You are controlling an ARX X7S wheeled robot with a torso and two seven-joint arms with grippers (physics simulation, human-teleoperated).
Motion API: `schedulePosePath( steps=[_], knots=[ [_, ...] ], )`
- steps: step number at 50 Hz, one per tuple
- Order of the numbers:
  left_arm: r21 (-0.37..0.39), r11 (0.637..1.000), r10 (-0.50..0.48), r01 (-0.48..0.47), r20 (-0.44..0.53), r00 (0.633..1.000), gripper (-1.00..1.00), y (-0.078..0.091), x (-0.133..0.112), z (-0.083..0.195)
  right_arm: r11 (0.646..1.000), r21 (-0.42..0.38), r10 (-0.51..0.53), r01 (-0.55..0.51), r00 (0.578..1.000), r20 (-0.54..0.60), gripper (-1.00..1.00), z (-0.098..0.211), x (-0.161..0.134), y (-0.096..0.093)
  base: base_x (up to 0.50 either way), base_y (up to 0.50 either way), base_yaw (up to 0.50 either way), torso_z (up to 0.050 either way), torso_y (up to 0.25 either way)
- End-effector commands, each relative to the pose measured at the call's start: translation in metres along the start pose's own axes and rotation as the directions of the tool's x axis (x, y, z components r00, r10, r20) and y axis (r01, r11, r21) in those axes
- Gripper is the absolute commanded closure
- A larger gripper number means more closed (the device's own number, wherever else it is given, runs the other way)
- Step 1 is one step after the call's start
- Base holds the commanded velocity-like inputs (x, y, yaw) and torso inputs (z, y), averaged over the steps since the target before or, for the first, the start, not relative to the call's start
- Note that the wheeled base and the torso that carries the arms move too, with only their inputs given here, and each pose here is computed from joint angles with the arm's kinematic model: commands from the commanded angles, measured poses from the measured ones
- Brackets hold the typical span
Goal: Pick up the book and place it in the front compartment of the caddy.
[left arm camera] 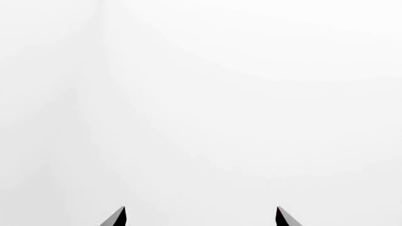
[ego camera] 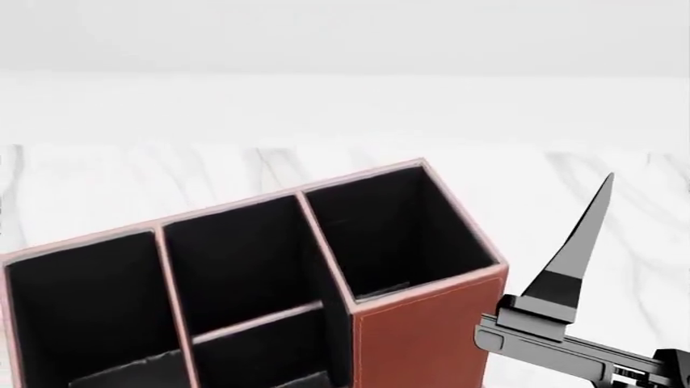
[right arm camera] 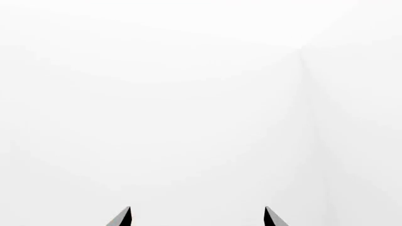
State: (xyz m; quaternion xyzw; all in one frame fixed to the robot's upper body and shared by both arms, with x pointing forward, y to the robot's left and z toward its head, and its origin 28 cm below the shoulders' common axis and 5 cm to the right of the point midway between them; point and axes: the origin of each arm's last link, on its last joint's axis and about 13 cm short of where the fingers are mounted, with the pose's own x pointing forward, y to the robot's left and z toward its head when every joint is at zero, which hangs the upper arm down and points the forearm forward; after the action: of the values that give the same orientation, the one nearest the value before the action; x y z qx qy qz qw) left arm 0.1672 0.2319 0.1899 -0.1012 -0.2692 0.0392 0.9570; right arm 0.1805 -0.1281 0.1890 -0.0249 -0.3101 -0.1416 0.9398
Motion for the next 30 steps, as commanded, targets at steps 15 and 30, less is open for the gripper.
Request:
schedulePosePath(
  steps=[15,30],
  knots=[
    [-0.015,1.0,-0.024,0.024,-0.015,1.0,-1.0,-0.008,0.007,0.006,1.0,0.0,0.013,-0.013,1.0,-0.016,-1.0,-0.006,-0.004,0.003,0.0,0.0,0.0,0.049,0.0],
    [0.051,0.979,-0.19,0.197,-0.121,0.974,-1.0,-0.014,0.039,0.014,1.0,0.007,0.022,-0.021,1.0,-0.023,-1.0,-0.009,-0.001,0.005,0.0,0.0,0.0,0.006,0.0]
  ],
)
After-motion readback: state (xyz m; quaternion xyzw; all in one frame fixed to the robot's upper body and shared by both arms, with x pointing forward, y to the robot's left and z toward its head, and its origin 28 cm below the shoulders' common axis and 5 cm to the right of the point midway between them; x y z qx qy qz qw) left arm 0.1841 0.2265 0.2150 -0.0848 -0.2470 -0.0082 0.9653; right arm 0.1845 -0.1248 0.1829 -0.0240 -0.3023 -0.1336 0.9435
